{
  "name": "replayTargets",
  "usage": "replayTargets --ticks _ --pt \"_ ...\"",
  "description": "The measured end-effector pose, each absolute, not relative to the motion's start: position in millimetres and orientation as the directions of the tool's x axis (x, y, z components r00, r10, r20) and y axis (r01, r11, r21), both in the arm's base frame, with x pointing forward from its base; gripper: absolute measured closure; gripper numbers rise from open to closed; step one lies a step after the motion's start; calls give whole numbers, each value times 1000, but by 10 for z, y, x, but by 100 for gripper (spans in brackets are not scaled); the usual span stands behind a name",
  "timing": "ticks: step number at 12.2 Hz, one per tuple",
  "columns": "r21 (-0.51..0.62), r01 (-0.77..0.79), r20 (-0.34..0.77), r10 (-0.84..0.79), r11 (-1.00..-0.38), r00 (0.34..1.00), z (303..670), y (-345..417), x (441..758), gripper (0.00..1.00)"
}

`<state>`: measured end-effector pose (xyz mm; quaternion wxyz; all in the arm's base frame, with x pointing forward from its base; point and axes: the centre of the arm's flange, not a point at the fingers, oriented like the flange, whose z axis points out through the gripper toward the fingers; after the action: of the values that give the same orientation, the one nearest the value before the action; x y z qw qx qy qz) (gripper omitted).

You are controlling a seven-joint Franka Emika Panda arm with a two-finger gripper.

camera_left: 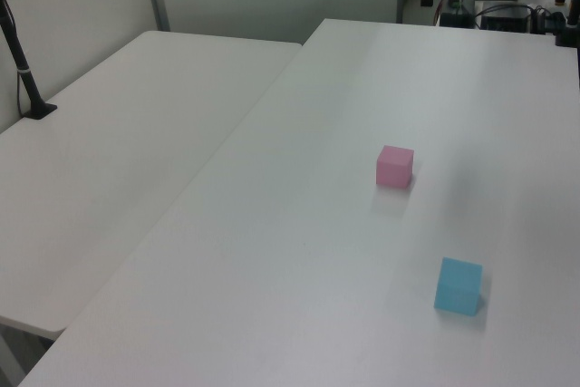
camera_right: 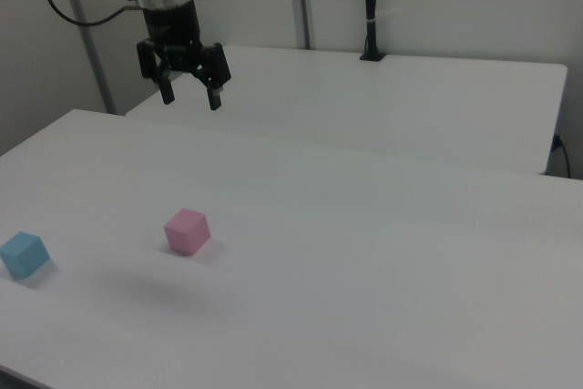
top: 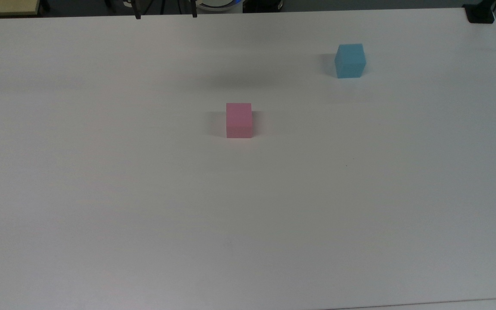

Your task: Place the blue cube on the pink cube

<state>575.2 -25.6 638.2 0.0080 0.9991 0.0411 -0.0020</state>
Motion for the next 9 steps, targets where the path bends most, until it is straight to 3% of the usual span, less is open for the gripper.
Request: replayTargets --ticks 9 --pt "15 77 -13 77 -997 997 6344 -280 5743 0"
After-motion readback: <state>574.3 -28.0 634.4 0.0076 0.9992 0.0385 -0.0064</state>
